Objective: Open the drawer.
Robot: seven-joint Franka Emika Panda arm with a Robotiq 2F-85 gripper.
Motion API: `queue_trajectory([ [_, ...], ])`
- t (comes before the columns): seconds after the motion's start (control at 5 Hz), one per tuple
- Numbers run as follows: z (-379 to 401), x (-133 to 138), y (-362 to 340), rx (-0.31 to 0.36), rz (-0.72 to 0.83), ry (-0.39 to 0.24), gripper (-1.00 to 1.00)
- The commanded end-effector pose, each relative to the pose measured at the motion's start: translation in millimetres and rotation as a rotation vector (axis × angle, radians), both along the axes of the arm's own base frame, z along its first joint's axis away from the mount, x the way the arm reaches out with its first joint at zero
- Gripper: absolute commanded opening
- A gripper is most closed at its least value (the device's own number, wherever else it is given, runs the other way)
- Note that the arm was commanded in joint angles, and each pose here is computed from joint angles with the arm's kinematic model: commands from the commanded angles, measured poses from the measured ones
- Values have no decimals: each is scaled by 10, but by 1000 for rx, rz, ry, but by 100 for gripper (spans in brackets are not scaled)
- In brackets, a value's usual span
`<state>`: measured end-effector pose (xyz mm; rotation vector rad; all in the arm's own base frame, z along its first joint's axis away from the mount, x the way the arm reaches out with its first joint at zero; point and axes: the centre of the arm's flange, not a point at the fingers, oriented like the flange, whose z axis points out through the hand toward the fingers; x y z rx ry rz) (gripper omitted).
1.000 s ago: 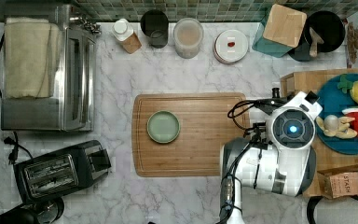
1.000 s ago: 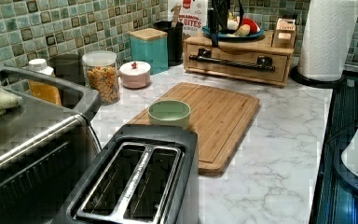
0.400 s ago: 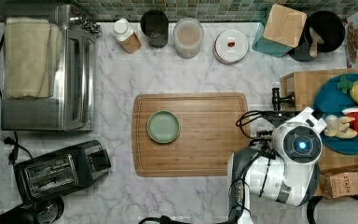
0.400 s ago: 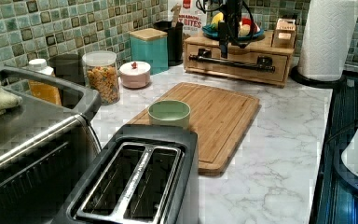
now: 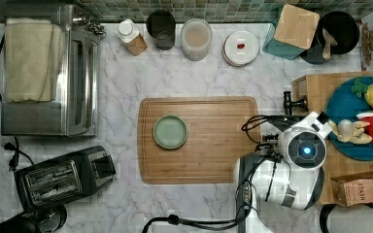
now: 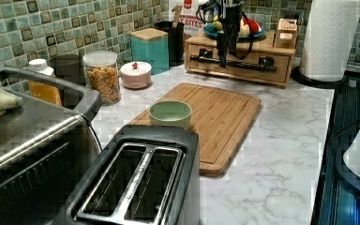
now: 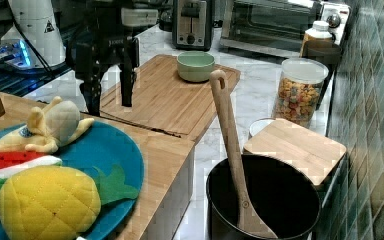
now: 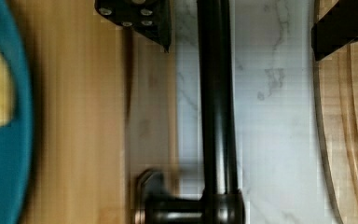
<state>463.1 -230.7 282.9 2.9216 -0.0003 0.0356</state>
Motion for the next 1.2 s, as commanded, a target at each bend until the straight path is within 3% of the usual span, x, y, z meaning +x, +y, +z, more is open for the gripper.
queue_trajectory([
  [0.2, -327, 358, 51, -5, -14, -5, 100],
  [0.6, -282, 434, 210, 10, 15, -14, 100],
  [1.0, -125, 424, 988, 98, 112, -44, 100],
  [1.2, -223, 407, 1582, 73, 142, -87, 100],
])
